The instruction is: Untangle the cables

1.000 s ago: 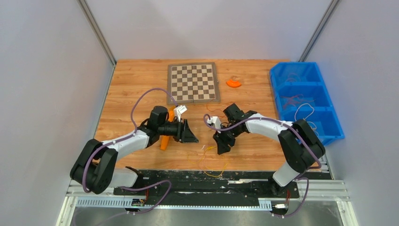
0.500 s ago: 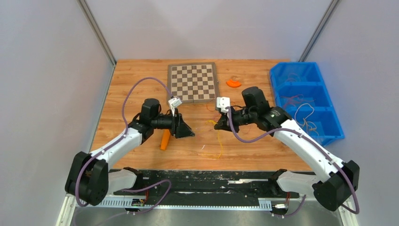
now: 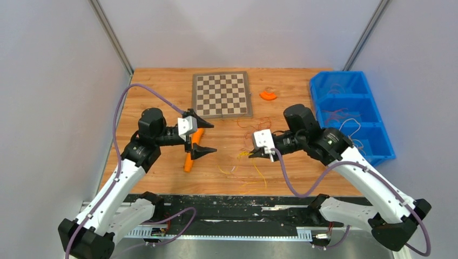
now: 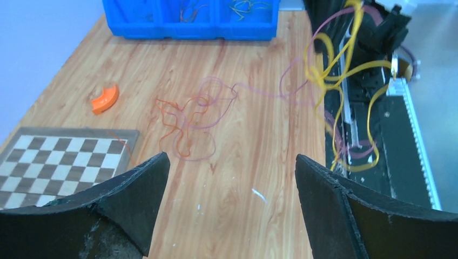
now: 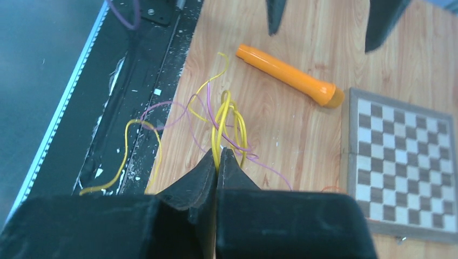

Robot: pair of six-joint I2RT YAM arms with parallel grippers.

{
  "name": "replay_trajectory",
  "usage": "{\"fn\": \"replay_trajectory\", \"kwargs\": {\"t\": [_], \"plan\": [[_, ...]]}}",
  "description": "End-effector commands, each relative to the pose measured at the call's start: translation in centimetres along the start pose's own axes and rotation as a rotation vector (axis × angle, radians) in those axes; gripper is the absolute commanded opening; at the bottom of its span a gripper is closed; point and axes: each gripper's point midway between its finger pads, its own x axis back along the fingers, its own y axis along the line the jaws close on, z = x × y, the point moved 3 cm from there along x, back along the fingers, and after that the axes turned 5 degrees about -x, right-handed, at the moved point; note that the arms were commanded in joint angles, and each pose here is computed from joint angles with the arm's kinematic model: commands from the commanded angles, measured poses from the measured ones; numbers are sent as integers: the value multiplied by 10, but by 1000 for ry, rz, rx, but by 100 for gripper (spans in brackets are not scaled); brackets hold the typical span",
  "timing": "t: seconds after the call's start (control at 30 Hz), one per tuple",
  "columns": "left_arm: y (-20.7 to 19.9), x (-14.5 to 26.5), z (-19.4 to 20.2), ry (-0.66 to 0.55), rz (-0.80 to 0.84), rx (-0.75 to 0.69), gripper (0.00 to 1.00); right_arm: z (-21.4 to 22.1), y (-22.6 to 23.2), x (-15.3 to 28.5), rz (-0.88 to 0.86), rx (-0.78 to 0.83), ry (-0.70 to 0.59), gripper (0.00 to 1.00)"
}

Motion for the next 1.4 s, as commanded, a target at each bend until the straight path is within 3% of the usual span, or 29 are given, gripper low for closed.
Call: {"fn": "replay_trajectory", "kwargs": {"t": [0.0,0.27,0.6,0.73,0.87,0.9,1.0,1.1,1.2,1.27,1.37], "plan": [[-12,4,9,19,119,-268,95,-19,26,7,-59,242,-22,0],[-32,-41,1,-40,287,-558,98,-31,59,-10,-145,429,-25,0],[-85,-82,-8,-151,493,-586,94,-47,53,-20,-134,427,-47,0],[-106,-80,13,-127,594,-641,79,-51,51,-16,-113,420,-51,0],[-107,-83,24,-94,590,-659,52,-59,51,-12,-101,403,-66,0],[-104,-85,27,-73,575,-660,40,-61,50,-11,-96,403,-71,0],[-99,-84,34,-21,555,-667,25,-73,49,-3,-69,417,-96,0],[-97,-79,45,25,531,-681,26,-89,46,5,-40,424,-125,0],[-97,-77,53,45,518,-668,41,-98,45,10,-27,419,-147,0],[-96,-78,55,47,503,-658,47,-99,46,11,-31,412,-152,0],[-93,-81,53,49,484,-654,36,-98,47,10,-34,405,-154,0]]}}
